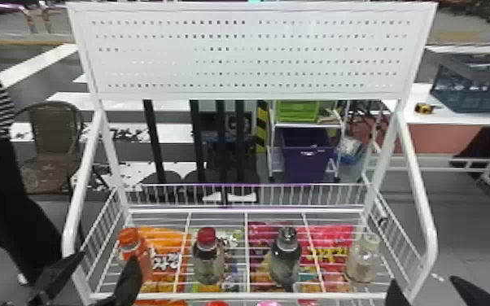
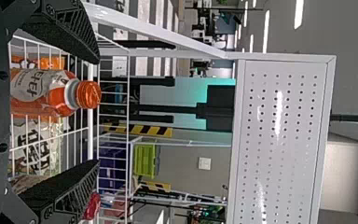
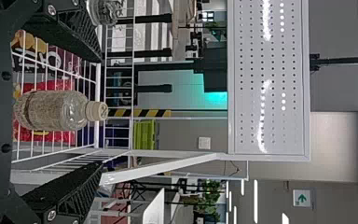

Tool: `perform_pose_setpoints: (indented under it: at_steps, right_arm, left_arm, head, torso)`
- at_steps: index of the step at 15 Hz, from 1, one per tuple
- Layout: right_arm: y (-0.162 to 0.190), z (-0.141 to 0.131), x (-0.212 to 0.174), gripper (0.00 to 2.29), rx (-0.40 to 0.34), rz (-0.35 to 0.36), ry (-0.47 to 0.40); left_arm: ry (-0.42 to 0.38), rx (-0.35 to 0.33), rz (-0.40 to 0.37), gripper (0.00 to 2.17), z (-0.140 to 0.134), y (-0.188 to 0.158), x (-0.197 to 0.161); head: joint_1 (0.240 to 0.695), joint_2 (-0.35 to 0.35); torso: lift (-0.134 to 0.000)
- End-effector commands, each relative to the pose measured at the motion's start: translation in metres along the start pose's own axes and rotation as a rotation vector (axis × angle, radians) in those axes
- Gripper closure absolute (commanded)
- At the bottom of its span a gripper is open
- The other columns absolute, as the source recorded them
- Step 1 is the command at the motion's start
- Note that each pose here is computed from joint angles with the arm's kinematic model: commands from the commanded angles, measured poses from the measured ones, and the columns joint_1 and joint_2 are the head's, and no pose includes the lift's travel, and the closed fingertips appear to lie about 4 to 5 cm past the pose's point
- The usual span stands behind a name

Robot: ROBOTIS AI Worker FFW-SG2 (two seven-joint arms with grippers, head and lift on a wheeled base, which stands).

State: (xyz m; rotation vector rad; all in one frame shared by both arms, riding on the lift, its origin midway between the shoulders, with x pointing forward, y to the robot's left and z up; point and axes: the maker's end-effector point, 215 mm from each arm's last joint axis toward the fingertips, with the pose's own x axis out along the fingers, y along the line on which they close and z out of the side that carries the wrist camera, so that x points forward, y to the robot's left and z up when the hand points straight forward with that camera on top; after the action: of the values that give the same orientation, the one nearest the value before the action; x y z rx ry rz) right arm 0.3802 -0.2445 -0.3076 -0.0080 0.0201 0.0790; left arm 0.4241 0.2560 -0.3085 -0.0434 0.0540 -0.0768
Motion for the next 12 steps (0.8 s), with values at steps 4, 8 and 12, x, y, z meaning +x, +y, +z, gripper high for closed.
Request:
perform_pose_setpoints:
  at_steps: [4, 8, 12]
  right_arm:
    - [0.0002, 0.0019, -0.0014, 0.11, 0.001, 0.0, -0.008]
    - [0.0017, 0.003, -0.0016, 0.11, 0.003, 0.002, -0.011]
    - [0.0043, -0.005, -0.0003, 0.11, 0.006, 0.015, 0.001]
  left_arm:
    - [0.0, 0.0, -0.002, 0.13, 0.0012, -0.0011, -0.0019]
    - [-0.001, 0.001, 0.0, 0.13, 0.0027, -0.0015, -0.0035]
    - [0.0, 0.001, -0.002, 0.13, 0.0032, -0.0026, -0.0051]
  head:
    - [0.499, 0.0]
    - [0.499, 0.0]
    - [0.499, 0.0]
  torso:
    - [0.0]
    - [0.0]
    - [0.0]
